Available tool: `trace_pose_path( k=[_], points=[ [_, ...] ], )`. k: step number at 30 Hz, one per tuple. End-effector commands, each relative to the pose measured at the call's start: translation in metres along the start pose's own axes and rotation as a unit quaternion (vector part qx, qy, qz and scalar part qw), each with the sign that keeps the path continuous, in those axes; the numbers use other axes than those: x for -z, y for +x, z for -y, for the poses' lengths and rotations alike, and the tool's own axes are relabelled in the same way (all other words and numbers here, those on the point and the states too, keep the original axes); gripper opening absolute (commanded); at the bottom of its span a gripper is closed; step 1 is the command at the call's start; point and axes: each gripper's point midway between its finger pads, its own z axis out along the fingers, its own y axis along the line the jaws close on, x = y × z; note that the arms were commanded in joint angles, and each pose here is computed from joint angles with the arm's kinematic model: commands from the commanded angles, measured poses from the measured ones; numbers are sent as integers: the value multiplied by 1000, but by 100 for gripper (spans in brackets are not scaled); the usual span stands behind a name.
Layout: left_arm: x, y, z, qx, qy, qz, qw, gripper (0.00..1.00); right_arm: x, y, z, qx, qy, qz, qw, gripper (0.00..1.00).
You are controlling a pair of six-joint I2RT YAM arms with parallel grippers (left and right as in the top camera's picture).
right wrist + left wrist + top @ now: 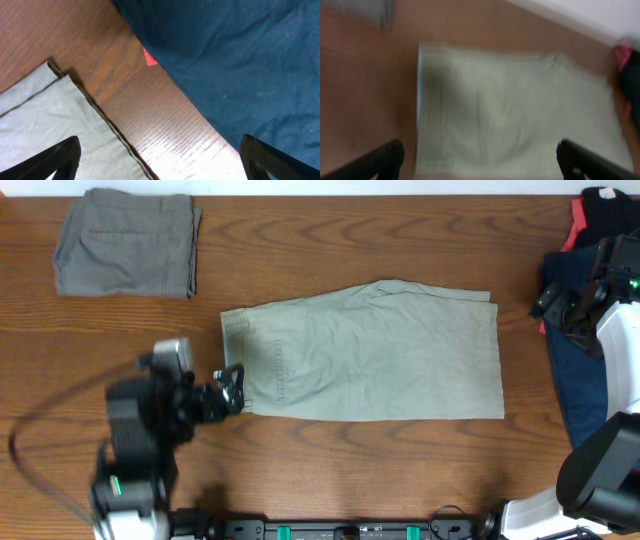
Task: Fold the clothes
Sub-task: 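Grasp the shorts' left waistband corner with the left gripper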
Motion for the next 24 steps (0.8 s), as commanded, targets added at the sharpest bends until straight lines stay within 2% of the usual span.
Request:
trace_pose_path(
  k=[1,4,9,17,24],
  points=[
    [-17,-7,-1,-38,-14,-121,992,98,3,-2,2,5,4,7,1000,99],
    [-31,-3,-7,-6,-32,-235,971,98,3,-2,2,5,4,6,1000,99],
    [-74,4,-25,30,-47,-316,947,98,3,-2,2,5,4,6,1000,99],
    [-126,15,-48,38,-51,-333,941,98,3,-2,2,5,4,6,1000,99],
    [-147,30,-59,48,-55,-358,931,98,3,-2,2,5,4,6,1000,99]
  ],
)
